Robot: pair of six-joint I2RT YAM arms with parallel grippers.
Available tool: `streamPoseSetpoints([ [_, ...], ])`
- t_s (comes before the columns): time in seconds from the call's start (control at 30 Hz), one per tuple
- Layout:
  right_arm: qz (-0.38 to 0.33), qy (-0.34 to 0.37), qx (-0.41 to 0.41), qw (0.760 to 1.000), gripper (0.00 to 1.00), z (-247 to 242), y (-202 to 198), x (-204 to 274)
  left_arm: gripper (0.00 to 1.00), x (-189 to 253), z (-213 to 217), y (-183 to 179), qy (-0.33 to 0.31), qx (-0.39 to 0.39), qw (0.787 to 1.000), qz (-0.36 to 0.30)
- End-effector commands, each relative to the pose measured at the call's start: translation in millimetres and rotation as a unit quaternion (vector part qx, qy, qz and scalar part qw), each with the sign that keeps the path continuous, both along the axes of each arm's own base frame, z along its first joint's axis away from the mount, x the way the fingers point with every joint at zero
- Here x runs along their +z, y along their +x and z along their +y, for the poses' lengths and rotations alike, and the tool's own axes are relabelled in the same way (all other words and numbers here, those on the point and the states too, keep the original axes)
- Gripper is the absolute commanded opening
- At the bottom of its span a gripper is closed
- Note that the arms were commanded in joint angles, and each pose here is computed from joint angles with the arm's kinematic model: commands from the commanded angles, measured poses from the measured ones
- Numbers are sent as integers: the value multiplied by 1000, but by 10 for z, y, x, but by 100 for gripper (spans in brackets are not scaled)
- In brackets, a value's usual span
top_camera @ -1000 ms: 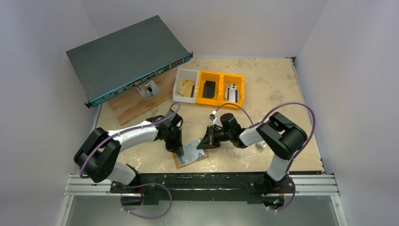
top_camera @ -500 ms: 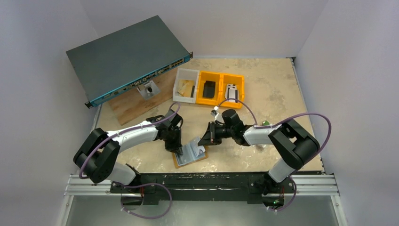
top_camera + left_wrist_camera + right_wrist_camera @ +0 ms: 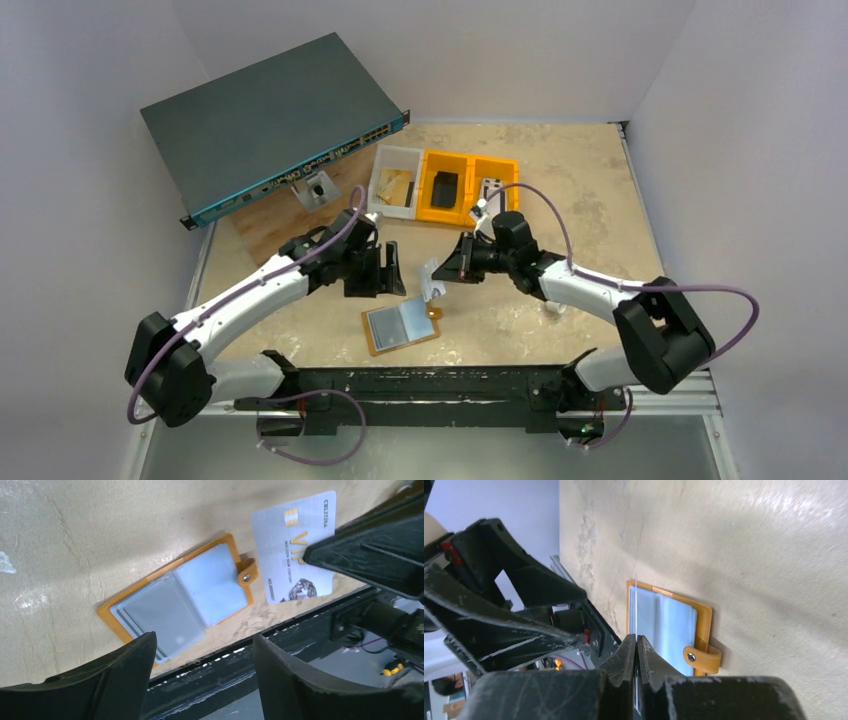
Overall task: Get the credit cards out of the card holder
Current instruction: Place the credit card in the storage box.
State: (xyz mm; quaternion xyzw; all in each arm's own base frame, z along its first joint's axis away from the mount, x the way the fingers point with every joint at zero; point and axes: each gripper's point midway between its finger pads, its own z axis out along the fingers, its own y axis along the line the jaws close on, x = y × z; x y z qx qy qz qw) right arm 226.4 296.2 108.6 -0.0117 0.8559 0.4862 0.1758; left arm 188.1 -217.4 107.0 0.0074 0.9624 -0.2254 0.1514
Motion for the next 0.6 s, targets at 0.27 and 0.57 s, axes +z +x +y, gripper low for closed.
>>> streamPoseSetpoints([
  [0.27, -70, -12, -111, 991, 0, -396, 612, 501, 91, 455, 115, 63, -18, -9, 998, -63],
  [0.57, -111, -133, -262, 949, 0, -1359, 1487, 689, 92, 542, 102, 33, -32, -24, 997, -72],
])
